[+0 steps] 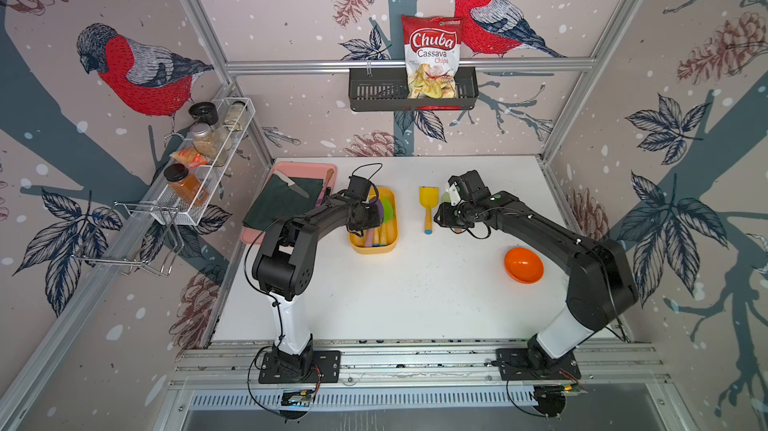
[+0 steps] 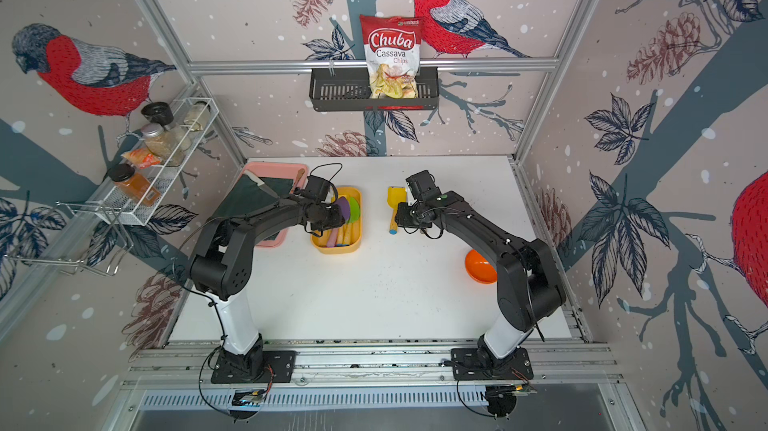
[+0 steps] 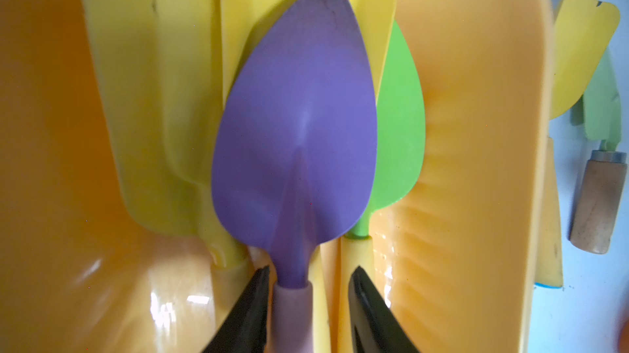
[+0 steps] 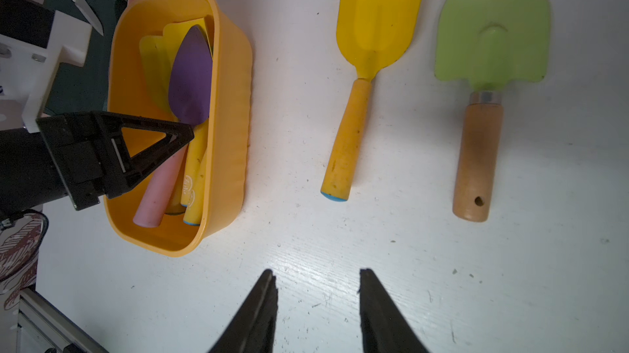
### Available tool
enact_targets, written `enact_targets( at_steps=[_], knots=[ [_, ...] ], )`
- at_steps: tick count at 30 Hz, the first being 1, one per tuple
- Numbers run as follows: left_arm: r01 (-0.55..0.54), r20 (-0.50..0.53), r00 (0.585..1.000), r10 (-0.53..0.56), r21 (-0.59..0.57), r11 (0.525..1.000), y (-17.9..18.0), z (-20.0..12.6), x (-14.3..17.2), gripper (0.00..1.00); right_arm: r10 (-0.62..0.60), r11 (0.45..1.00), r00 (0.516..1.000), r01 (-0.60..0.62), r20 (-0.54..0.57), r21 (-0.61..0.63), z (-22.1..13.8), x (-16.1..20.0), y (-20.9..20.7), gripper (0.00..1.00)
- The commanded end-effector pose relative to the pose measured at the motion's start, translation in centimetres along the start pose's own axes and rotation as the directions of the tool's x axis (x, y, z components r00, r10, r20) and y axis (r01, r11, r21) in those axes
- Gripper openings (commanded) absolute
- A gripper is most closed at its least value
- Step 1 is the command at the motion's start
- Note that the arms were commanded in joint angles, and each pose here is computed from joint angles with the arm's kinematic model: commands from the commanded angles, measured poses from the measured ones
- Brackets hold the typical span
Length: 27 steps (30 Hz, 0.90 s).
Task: Take the shovel out of the storage box
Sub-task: Place the shovel in the storage box, then pick up the shovel from the storage box.
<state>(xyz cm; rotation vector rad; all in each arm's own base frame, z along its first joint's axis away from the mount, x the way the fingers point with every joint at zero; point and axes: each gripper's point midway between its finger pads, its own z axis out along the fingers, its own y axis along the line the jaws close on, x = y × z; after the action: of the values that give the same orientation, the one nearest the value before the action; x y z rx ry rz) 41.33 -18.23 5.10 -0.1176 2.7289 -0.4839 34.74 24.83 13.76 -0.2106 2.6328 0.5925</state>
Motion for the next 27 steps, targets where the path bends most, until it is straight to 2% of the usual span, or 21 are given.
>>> enact_targets(
  at_steps=[1,3,8,14,16,18,25,27],
  knots=[
    [-0.021,-0.016,1.000,0.021,-0.034,0.999,0.3,-0.5,0.3,0.41,-0.006,1.000,1.000,0.006,0.004,-0.016,0.1,-0.3,0.4,0.44],
    [-0.024,-0.025,0.999,0.023,-0.046,0.999,0.5,-0.7,0.4,0.38,-0.005,1.000,1.000,0.005,-0.003,-0.017,0.3,-0.1,0.3,0.44],
    [-0.043,-0.058,0.998,0.038,-0.092,0.995,1.0,-0.3,1.3,0.37,-0.005,1.000,1.000,0.004,-0.007,-0.022,0.4,-0.1,0.4,0.44],
    [-0.052,-0.097,0.994,0.042,-0.094,0.994,1.1,0.6,2.2,0.33,-0.004,1.000,1.000,0.004,-0.002,-0.024,0.2,-0.2,0.5,0.44],
    [-0.053,-0.096,0.994,0.044,-0.089,0.995,1.1,0.7,2.2,0.25,-0.003,1.000,1.000,0.003,0.002,-0.026,0.2,-0.2,0.5,0.44],
    [-0.051,-0.090,0.995,0.043,-0.085,0.995,1.0,0.6,2.1,0.14,-0.001,1.000,1.000,0.001,0.000,-0.025,0.2,-0.1,0.4,0.44],
    [-0.053,-0.035,0.998,0.051,-0.056,0.997,-0.1,-0.7,0.6,0.03,-0.001,0.999,1.000,0.001,0.003,-0.041,0.4,-0.1,0.8,0.44],
    [-0.044,0.000,0.999,0.044,-0.005,0.999,-0.9,-1.5,-0.3,0.01,-0.010,0.998,1.000,0.010,0.007,-0.069,0.3,-0.1,1.5,0.44]
  ],
)
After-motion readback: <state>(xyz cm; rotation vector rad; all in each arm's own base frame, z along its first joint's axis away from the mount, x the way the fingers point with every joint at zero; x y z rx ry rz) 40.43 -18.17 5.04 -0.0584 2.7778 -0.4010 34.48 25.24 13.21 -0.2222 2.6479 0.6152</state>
